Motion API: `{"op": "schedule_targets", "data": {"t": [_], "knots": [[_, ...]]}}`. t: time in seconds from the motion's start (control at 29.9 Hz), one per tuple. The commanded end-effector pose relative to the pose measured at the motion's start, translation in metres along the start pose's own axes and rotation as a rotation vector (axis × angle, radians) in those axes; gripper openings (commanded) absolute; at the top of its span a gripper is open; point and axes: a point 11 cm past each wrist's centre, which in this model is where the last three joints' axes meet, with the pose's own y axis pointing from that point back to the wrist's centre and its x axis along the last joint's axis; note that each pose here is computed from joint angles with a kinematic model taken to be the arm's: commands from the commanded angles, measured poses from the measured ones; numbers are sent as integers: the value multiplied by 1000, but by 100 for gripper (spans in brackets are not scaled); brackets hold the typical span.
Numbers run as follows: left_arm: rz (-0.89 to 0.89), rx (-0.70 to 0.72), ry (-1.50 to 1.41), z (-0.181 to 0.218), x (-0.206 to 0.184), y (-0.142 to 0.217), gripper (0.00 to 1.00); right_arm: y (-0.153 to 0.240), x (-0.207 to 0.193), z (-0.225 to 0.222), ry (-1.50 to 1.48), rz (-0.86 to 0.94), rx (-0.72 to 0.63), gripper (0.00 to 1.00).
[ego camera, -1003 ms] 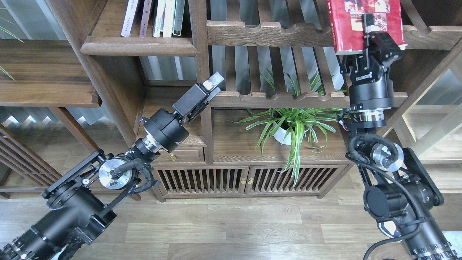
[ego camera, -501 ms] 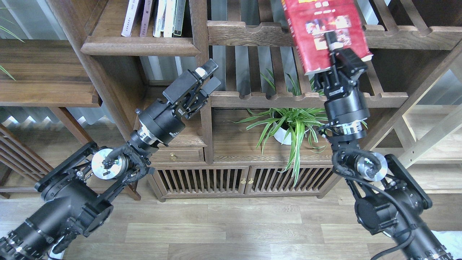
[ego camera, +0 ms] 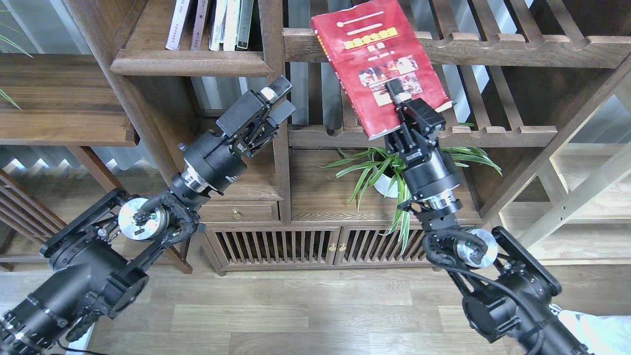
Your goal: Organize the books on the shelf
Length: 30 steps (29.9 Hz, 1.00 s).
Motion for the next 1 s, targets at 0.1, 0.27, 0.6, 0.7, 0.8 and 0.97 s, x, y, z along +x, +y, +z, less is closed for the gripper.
{"op": "schedule_targets", "data": {"t": [0.1, 0.27, 0.6, 0.7, 0.8, 0.97], "knots": [[-9, 3, -5, 1, -3, -3, 98, -6, 4, 37, -43, -11, -54, 4], [-8, -2, -3, 2, -3, -3, 98, -6, 7, 50, -35, -6, -92, 4], [-9, -2, -4, 3, -3, -3, 98, -8, 8, 74, -53, -12, -140, 4], [-11, 0, -7, 2, -4, -4, 98, -8, 8, 75, -51, -12, -143, 4], [-10, -2, -7, 3, -3, -4, 98, -7, 8, 75, -50, -11, -150, 4], [-4, -1, -8, 3, -2, -3, 98, -5, 10, 81, -54, -5, -169, 4]]}}
